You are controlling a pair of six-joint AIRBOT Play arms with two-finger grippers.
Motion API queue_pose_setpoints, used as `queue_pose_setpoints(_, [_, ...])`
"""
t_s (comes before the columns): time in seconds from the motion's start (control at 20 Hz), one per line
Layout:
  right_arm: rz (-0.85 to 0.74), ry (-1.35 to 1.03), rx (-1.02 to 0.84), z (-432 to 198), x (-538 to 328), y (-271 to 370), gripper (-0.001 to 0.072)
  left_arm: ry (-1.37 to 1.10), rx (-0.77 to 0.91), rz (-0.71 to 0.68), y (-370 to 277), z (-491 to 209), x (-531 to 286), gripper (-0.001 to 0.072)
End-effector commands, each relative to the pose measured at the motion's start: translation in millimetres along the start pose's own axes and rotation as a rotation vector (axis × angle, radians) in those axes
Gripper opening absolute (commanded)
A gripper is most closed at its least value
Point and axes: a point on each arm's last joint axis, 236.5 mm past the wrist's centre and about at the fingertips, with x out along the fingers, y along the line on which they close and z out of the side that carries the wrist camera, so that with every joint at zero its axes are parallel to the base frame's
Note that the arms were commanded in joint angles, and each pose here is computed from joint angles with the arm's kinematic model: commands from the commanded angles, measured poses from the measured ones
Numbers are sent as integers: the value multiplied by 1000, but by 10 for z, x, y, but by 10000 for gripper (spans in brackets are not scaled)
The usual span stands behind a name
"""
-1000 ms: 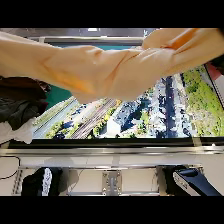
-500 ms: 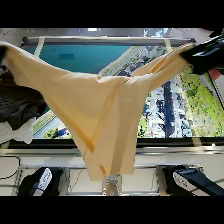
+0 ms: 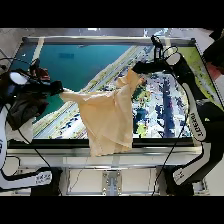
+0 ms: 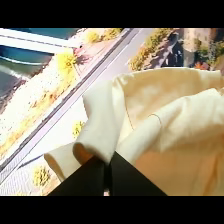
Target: Fold the shirts.
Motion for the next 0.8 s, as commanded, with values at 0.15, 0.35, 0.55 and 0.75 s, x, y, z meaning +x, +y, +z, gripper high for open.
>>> queue_pose_setpoints(0.15, [59,-307,100,917,-50,73,450,35,-51,213,686,-88,89,13])
queue_pose_setpoints(0.35, [6,-57,-84,753,-845,120,447,-44,-67,261,815,67,-317,720])
queue_pose_setpoints(0.55, [32,409,-91,-408,-1456,276,433,-380,-38,224,557,784,-794,713])
queue_pose_setpoints(0.75, [152,665,-207,-1439,-927,1019,426,-258,77,184,308,650,-396,713])
